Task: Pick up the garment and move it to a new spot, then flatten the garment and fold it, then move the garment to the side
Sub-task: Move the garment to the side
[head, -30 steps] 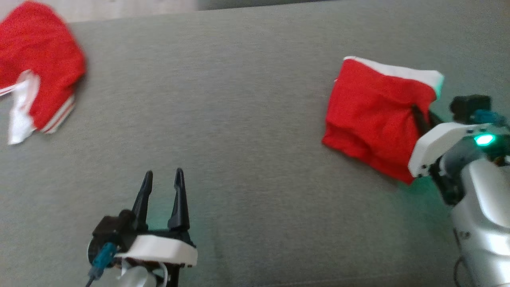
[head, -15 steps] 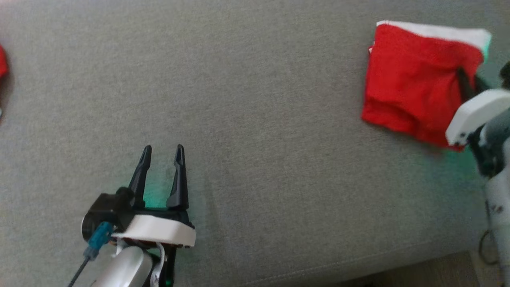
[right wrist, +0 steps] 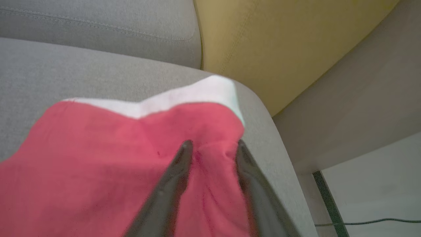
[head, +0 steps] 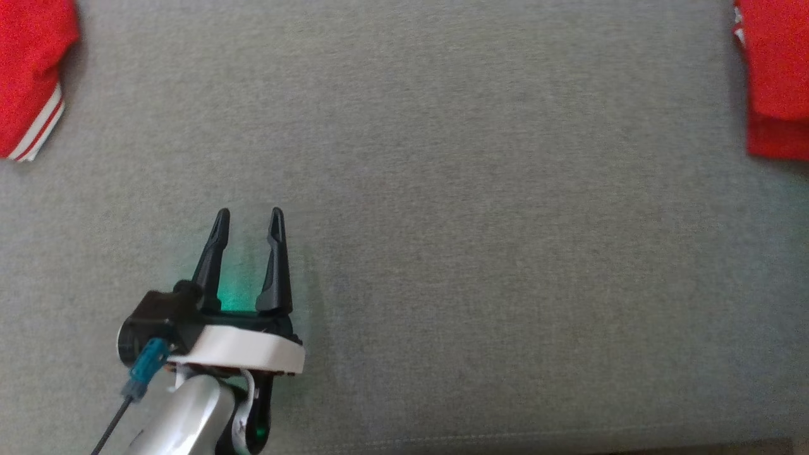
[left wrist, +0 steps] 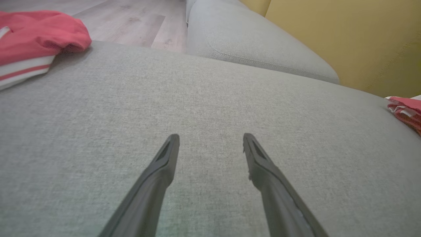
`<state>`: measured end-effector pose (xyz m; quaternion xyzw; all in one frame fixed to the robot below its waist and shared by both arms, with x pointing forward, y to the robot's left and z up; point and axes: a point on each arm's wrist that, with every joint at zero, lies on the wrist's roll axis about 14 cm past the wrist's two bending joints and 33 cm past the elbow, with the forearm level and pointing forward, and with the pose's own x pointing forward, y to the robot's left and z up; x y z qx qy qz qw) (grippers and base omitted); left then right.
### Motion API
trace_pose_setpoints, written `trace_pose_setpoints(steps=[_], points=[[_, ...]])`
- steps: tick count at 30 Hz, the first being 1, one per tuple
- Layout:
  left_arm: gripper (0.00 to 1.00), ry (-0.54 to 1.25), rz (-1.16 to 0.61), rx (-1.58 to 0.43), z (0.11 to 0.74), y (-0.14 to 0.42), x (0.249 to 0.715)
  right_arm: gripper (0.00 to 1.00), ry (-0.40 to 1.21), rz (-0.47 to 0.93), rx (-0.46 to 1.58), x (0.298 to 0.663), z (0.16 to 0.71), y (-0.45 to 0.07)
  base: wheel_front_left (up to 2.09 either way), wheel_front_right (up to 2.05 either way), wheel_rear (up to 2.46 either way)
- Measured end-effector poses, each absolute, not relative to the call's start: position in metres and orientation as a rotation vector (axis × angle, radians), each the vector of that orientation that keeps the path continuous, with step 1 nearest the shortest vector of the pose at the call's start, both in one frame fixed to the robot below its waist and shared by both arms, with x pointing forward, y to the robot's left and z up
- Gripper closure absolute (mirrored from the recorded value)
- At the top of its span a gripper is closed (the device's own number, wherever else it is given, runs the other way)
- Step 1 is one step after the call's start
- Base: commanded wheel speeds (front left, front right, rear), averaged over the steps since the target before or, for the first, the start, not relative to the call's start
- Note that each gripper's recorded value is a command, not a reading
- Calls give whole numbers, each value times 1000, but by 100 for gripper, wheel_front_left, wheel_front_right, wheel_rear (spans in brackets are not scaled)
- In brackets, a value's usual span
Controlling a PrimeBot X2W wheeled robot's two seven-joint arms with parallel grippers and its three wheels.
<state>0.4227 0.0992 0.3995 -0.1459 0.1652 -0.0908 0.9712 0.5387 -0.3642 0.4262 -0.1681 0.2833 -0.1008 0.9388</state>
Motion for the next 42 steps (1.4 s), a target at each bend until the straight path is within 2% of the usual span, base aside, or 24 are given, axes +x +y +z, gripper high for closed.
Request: trace_pose_setpoints(steps=[6,13,19,27,30,31,42], points=[[0,336,-154,-286,399,109,419,0,476,-170,-379,565,440,-351,0,0,0],[0,292,-162,-283,415,108,418,0,385,-99,-350,566,455,-315,0,0,0],[0,228,-158,-285,439,111,415,0,246,-22,-270,560,488,-270,0,0,0],[0,185,-100,-279,458,131,392,0,127,75,-131,511,509,-209,0,0,0],[0,175,-76,-279,462,139,378,0,92,105,-80,486,514,-188,0,0,0],[0,179,-68,-272,460,143,366,0,77,122,-61,467,513,-177,0,0,0],[0,172,-25,-274,458,155,326,0,68,146,35,380,491,-154,0,0,0]])
